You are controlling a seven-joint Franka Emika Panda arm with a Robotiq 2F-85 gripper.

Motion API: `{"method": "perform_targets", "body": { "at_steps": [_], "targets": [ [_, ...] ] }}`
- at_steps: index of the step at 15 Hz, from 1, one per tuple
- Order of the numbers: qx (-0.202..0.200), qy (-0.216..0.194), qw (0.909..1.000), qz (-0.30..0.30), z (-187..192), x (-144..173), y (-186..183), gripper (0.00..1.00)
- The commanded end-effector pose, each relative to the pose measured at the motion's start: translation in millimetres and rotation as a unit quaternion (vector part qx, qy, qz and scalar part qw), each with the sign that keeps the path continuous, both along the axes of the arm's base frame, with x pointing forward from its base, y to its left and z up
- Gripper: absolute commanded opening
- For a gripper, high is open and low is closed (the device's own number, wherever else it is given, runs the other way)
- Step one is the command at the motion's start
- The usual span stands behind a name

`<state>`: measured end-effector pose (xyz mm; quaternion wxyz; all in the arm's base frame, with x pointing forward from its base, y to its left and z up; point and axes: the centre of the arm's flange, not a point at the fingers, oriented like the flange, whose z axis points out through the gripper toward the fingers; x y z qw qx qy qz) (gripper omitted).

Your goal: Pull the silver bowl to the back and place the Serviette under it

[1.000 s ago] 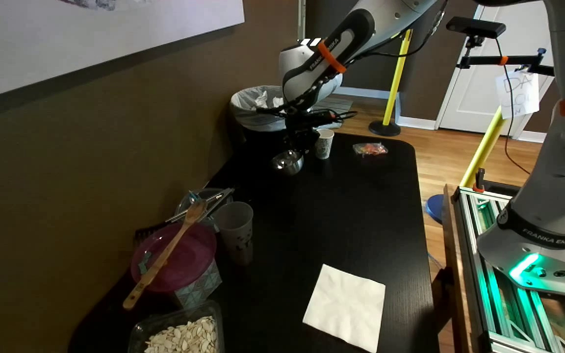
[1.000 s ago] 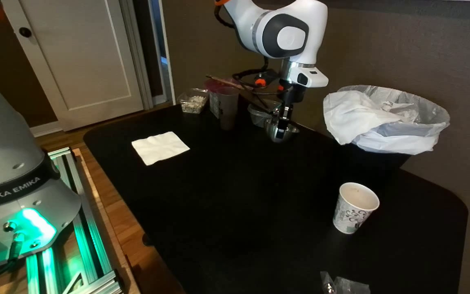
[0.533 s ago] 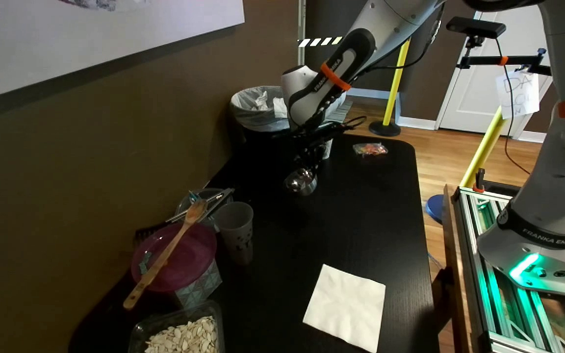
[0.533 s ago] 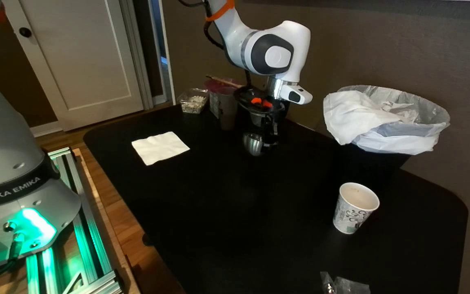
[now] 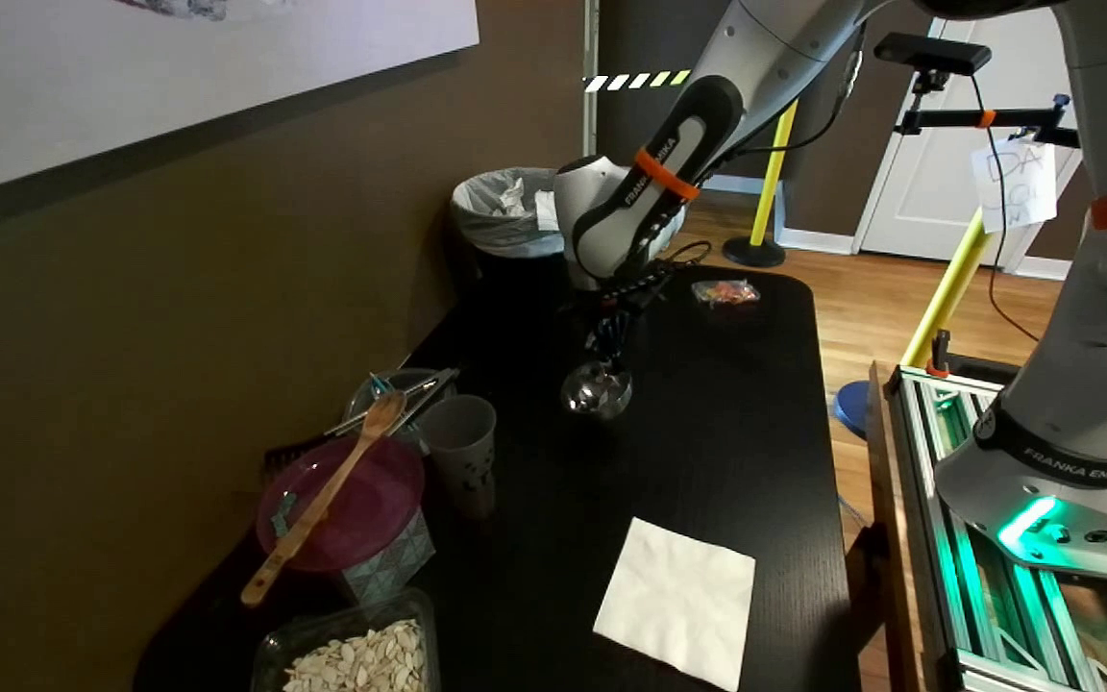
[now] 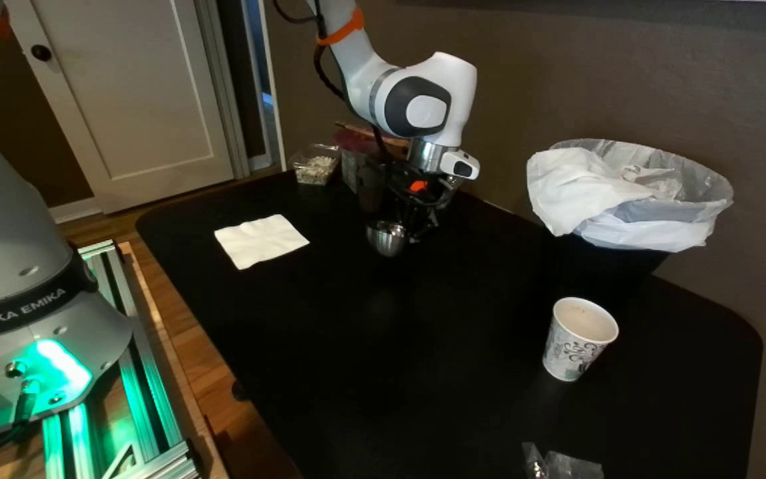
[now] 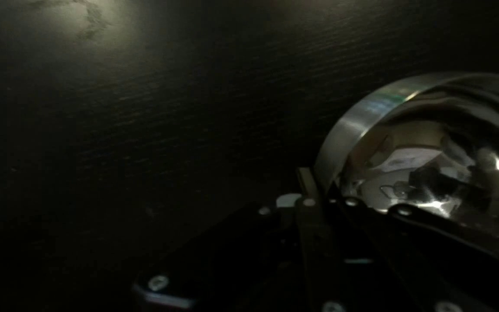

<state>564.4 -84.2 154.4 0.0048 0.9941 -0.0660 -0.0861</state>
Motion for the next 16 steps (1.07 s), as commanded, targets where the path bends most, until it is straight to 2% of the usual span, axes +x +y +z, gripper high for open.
{"method": "perform_targets", "body": {
  "at_steps": [1,5,7,10,16],
  "targets": [
    [0.047,-0.026,0.9948,0.086,7,-6,26,0.01],
    [0.123,-0.068,0.9791,0.147,2,12,39,0.01],
    [0.146,-0.081,0.9720,0.165,-3,18,38,0.01],
    [0.157,-0.083,0.9656,0.190,-17,21,25,0.01],
    [0.146,-0.088,0.9680,0.185,-47,28,21,0.01]
  ]
}}
